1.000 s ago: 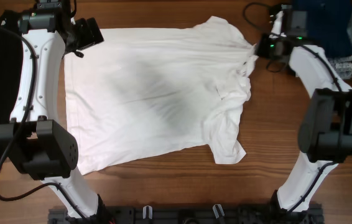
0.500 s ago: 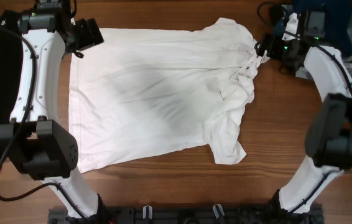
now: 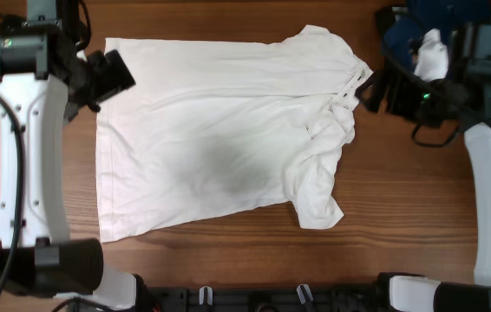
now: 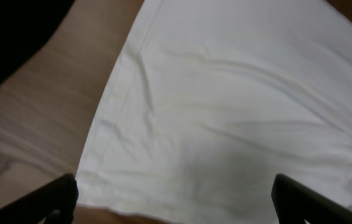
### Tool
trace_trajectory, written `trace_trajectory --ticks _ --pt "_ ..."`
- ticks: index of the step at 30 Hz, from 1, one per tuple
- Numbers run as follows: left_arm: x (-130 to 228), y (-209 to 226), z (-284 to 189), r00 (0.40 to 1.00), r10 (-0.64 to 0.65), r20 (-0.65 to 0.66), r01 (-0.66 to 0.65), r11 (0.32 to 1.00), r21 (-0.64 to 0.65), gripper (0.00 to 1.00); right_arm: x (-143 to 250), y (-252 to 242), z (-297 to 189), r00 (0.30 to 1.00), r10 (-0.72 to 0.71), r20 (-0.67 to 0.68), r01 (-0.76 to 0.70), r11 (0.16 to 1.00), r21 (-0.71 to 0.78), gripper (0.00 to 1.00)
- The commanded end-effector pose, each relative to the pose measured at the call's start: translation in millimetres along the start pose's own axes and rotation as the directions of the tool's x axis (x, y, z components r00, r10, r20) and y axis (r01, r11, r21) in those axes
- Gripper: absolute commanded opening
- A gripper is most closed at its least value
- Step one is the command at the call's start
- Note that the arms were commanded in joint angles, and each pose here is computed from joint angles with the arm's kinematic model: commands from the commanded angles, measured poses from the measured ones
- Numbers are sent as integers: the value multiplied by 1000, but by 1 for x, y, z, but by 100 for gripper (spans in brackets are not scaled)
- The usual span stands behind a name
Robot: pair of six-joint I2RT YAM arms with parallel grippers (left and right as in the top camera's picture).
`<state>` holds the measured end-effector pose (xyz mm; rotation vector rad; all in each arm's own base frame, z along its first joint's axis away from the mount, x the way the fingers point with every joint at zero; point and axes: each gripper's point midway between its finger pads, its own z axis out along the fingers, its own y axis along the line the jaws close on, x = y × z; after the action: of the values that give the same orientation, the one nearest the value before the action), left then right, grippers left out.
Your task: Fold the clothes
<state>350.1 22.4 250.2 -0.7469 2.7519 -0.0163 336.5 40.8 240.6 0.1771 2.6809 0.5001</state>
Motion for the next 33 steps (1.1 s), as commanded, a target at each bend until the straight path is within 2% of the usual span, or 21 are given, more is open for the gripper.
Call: trace_trajectory --ticks 1,6,10,14,15,17,24,29,33 --pt "23 -1 11 993 -84 -78 80 995 -54 100 28 2 20 994 38 -107 -30 997 76 100" --pt "44 14 35 982 -161 -96 148 981 -129 100 50 0 50 985 95 -142 -70 982 175 100" --pt "56 23 66 977 -191 -94 178 975 -135 100 58 1 83 981 133 -141 -108 979 175 100" --pt "70 30 106 972 -208 -111 191 970 -153 100 76 0 128 973 152 -173 -121 977 177 87" --pt "73 31 117 971 -210 -110 192 969 -154 100 79 1 137 971 156 -182 -123 976 179 81" --pt "79 34 133 971 -212 -110 194 969 -154 100 86 3 155 965 156 -212 -116 975 189 78" --pt "87 38 152 971 -213 -107 196 969 -153 100 107 -4 196 935 205 -291 -131 959 253 76" --pt "84 36 153 972 -213 -96 198 970 -144 100 109 -20 206 930 241 -277 -143 933 329 74" --pt "81 35 154 973 -213 -85 201 970 -135 100 101 -21 206 941 236 -241 -149 932 331 55"
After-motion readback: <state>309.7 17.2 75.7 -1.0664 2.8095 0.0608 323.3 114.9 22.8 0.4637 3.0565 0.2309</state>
